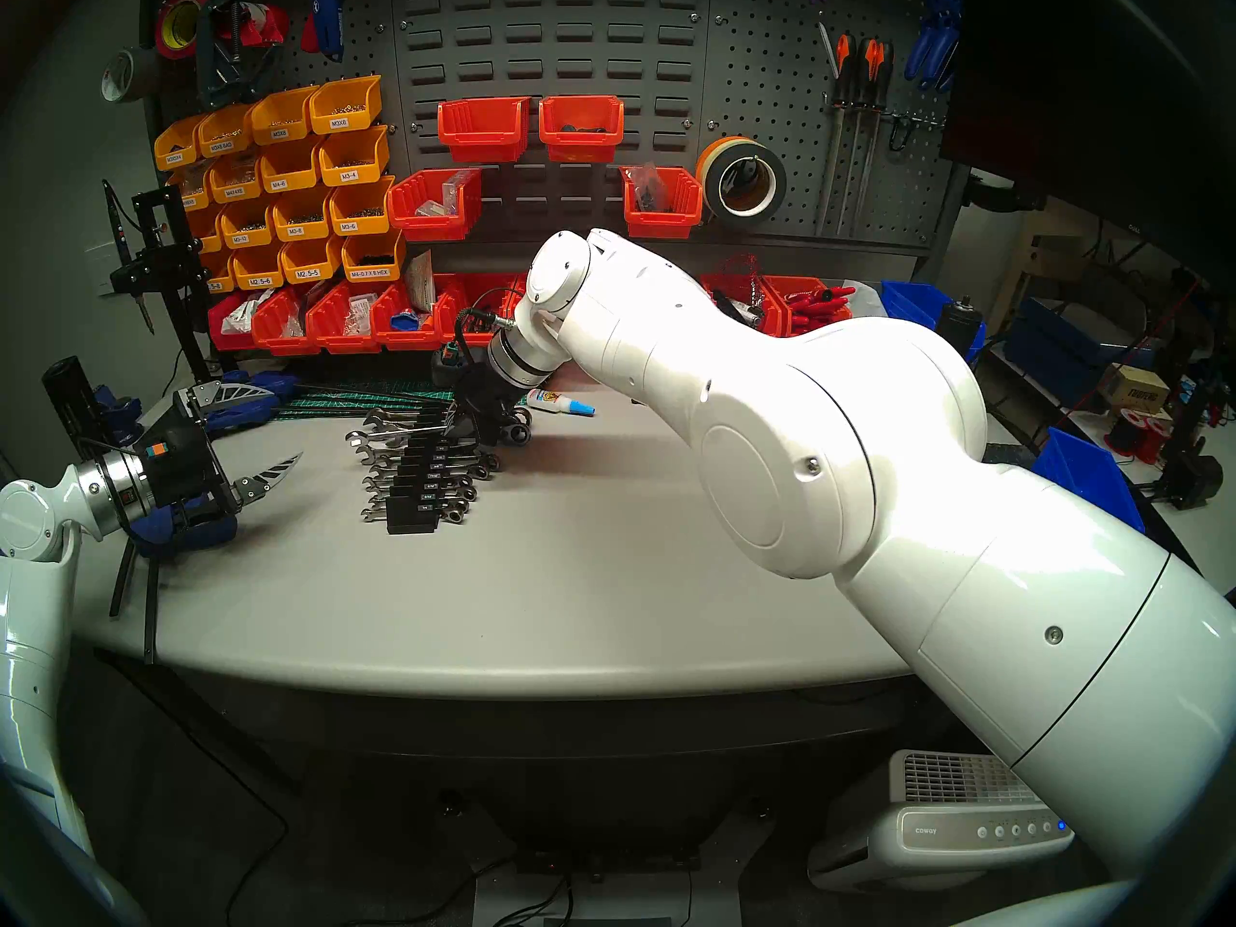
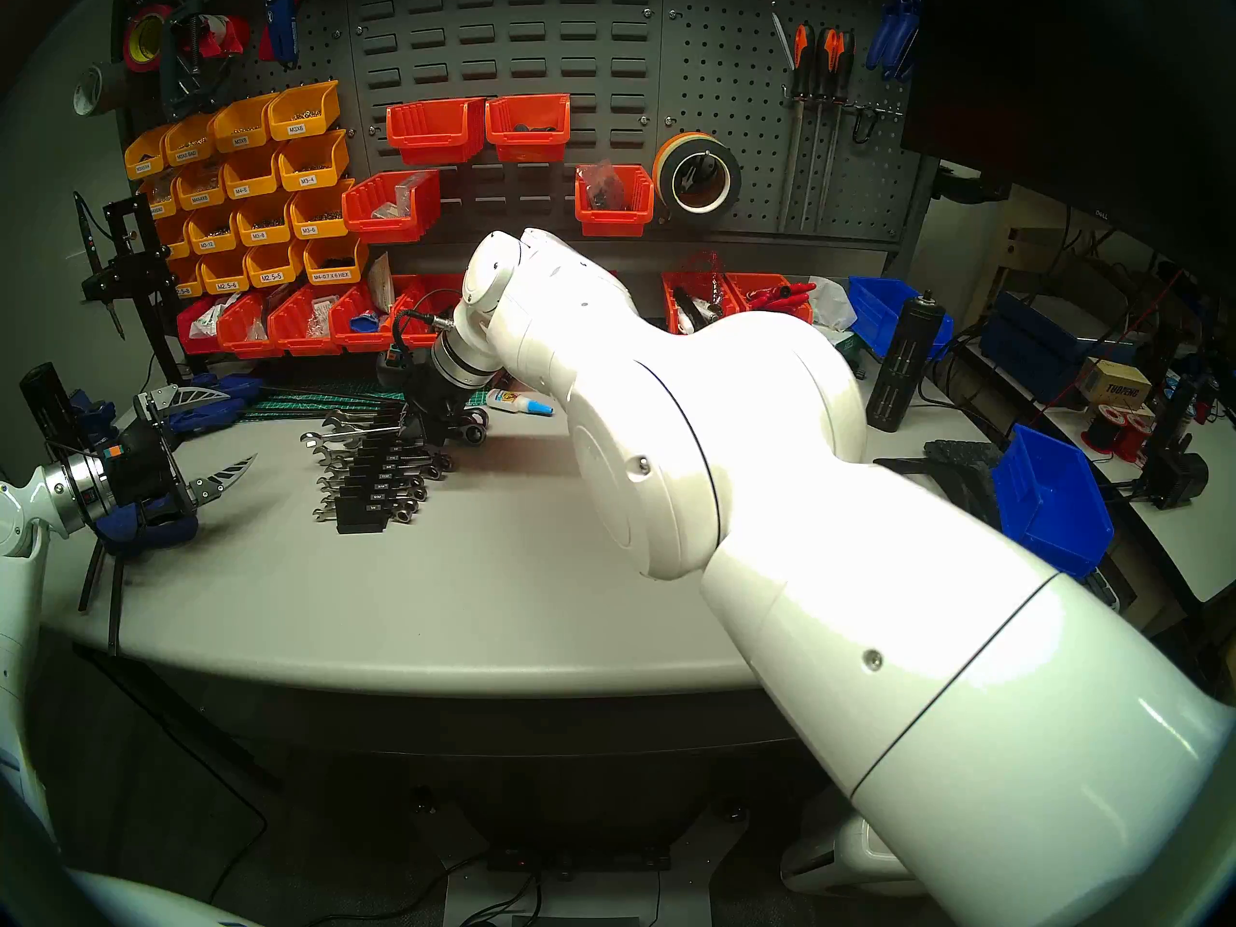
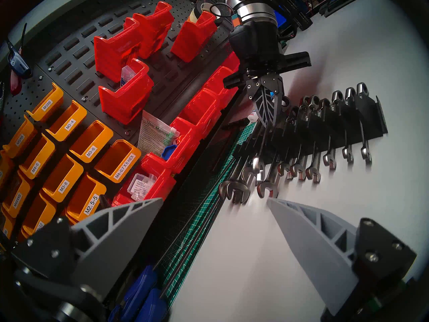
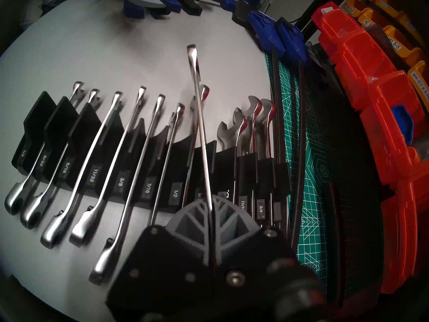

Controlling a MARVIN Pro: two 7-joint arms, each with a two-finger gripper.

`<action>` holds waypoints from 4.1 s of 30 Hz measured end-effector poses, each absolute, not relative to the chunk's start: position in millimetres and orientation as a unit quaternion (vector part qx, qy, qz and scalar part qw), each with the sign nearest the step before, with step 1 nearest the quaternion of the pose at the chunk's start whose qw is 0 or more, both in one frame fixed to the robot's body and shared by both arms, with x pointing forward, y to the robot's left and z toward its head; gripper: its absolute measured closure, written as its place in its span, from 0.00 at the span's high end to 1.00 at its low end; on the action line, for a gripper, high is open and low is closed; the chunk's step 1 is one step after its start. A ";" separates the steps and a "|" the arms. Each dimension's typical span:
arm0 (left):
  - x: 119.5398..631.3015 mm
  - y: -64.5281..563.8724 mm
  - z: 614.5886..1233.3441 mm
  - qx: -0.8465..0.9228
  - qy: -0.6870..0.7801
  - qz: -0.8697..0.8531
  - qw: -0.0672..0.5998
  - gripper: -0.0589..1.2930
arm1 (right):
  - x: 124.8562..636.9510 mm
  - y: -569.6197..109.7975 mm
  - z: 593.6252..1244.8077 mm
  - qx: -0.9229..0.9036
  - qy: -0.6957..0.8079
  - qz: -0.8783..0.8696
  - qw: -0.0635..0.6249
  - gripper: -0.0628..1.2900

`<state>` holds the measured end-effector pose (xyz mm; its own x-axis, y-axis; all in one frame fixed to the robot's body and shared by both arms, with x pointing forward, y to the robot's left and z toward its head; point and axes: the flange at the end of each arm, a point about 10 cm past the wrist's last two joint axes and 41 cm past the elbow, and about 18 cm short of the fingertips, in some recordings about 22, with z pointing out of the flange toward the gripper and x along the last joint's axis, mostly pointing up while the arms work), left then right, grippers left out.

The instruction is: Put the wrenches on the table into the correct slot in the case

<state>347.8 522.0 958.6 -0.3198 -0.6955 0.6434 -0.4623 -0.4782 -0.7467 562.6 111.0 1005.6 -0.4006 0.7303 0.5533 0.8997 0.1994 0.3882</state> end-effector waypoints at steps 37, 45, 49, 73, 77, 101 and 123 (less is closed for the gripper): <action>347.9 521.8 958.6 -0.576 0.503 -0.638 0.091 0.96 | 568.6 108.5 1013.9 -0.541 -0.755 -0.354 0.108 0.02; 347.8 521.9 958.6 -0.576 0.503 -0.638 0.091 0.96 | 567.3 108.3 1010.8 -0.541 -0.757 -0.348 0.110 0.02; 347.8 521.9 958.7 -0.576 0.503 -0.638 0.091 0.96 | 565.9 109.3 1009.3 -0.540 -0.759 -0.344 0.112 0.02; 347.8 521.9 958.7 -0.576 0.503 -0.638 0.091 0.96 | 566.5 111.1 1009.4 -0.541 -0.758 -0.349 0.106 0.02; 347.8 521.9 958.7 -0.576 0.503 -0.638 0.091 0.96 | 567.1 110.7 1009.6 -0.542 -0.757 -0.350 0.104 0.02; 347.8 521.9 958.7 -0.576 0.503 -0.638 0.091 0.96 | 565.1 109.4 1004.8 -0.547 -0.758 -0.338 0.111 0.02; 347.8 521.9 958.7 -0.576 0.502 -0.638 0.091 0.96 | 563.5 108.3 1001.2 -0.547 -0.761 -0.330 0.115 0.02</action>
